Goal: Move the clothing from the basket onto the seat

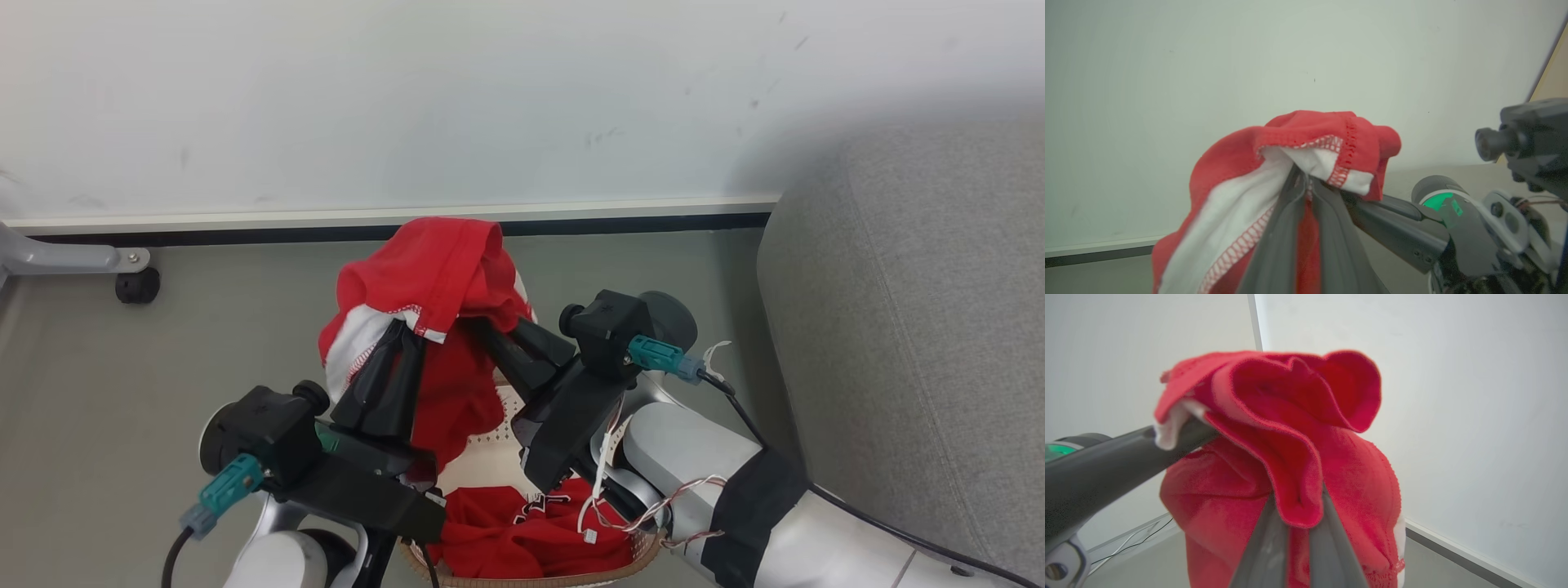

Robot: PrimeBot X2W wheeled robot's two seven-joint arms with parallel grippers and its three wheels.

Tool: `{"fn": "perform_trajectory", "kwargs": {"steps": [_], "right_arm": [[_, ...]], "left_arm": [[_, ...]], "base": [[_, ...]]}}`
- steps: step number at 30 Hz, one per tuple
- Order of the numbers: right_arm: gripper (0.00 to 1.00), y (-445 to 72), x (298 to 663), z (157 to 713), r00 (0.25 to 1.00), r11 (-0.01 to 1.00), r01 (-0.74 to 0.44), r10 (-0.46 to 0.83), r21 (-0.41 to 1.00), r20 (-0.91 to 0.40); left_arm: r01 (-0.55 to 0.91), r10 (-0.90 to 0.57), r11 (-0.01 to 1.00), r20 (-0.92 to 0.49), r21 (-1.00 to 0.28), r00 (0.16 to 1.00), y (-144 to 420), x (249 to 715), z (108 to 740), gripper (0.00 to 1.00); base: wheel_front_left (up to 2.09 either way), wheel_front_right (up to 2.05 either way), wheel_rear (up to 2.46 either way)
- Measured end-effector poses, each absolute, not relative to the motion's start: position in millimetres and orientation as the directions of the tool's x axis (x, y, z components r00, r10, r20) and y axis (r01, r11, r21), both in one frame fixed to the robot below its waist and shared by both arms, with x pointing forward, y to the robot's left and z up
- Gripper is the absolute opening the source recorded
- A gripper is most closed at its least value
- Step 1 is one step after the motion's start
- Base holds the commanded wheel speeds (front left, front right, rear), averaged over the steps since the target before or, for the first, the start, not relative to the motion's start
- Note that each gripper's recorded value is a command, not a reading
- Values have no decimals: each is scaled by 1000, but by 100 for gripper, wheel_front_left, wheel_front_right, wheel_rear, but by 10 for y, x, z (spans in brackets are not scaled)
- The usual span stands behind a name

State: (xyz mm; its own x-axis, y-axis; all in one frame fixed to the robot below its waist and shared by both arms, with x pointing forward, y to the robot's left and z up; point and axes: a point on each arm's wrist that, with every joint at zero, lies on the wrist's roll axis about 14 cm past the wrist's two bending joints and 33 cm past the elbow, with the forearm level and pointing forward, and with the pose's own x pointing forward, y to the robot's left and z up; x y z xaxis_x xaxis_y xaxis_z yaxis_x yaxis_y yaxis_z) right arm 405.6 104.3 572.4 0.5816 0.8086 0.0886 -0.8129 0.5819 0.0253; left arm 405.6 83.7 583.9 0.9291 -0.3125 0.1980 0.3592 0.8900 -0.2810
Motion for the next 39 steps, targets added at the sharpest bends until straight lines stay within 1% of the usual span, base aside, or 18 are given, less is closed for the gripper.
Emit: {"fn": "perform_trajectory", "kwargs": {"steps": [1, 2, 3, 4, 5, 6, 7, 8, 11, 16, 20, 30, 33, 34, 39], "right_arm": [[0, 1033, 4069, 5730, 587, 587, -809, 805, 25, 90], [0, 1022, 4077, 5735, 592, 593, -805, 800, 30, 95], [0, 1012, 4085, 5732, 597, 596, -802, 797, 35, 94], [0, 996, 4100, 5718, 603, 603, -797, 793, 39, 89], [0, 970, 4122, 5703, 612, 611, -791, 786, 40, 83], [0, 937, 4149, 5699, 625, 623, -781, 777, 44, 82], [0, 915, 4167, 5699, 631, 630, -776, 771, 44, 82], [0, 889, 4189, 5707, 641, 639, -767, 763, 49, 84], [0, 831, 4246, 5711, 659, 657, -752, 748, 48, 81], [0, 644, 4388, 5721, 715, 711, -699, 695, 69, 81], [0, 430, 4509, 5688, 767, 763, -641, 638, 83, 68], [0, -3, 4690, 5632, 849, 842, -528, 525, 111, 56], [0, -182, 4746, 5604, 873, 866, -487, 484, 118, 50], [0, -315, 4778, 5578, 892, 884, -451, 449, 123, 44], [0, -712, 4846, 5503, 935, 926, -355, 355, 130, 27]], "left_arm": [[361, -315, 890, 197, -279, 928, 834, 4055, 5837, 0], [362, -316, 890, 197, -278, 928, 832, 4055, 5837, 14], [364, -318, 889, 198, -278, 927, 825, 4054, 5838, 38], [366, -320, 888, 198, -277, 927, 818, 4054, 5839, 38], [368, -322, 888, 199, -276, 926, 813, 4053, 5842, 54], [371, -325, 887, 199, -275, 925, 804, 4052, 5843, 80], [373, -327, 887, 199, -273, 924, 797, 4052, 5844, 93], [376, -331, 886, 199, -272, 922, 787, 4051, 5844, 100], [386, -341, 883, 198, -267, 919, 754, 4045, 5842, 100], [420, -383, 875, 186, -240, 905, 652, 4010, 5807, 100], [467, -446, 857, 144, -217, 884, 497, 3916, 5666, 100], [557, -554, 813, 71, -170, 830, 212, 3835, 5463, 100], [577, -577, 800, 53, -164, 815, 151, 3846, 5408, 100], [590, -592, 791, 43, -160, 805, 111, 3852, 5372, 100], [628, -634, 760, 24, -165, 773, -33, 3869, 5307, 100]], "base": [[0, 0, 0], [0, 0, 0], [0, 0, 0], [0, 0, 0], [0, 0, 0], [0, 0, 0], [0, 0, 0], [0, 0, 0], [0, 0, 0], [0, 0, 0], [0, 0, 0], [0, 0, 0], [0, 0, 0], [0, 0, 0], [0, 0, 0]]}}
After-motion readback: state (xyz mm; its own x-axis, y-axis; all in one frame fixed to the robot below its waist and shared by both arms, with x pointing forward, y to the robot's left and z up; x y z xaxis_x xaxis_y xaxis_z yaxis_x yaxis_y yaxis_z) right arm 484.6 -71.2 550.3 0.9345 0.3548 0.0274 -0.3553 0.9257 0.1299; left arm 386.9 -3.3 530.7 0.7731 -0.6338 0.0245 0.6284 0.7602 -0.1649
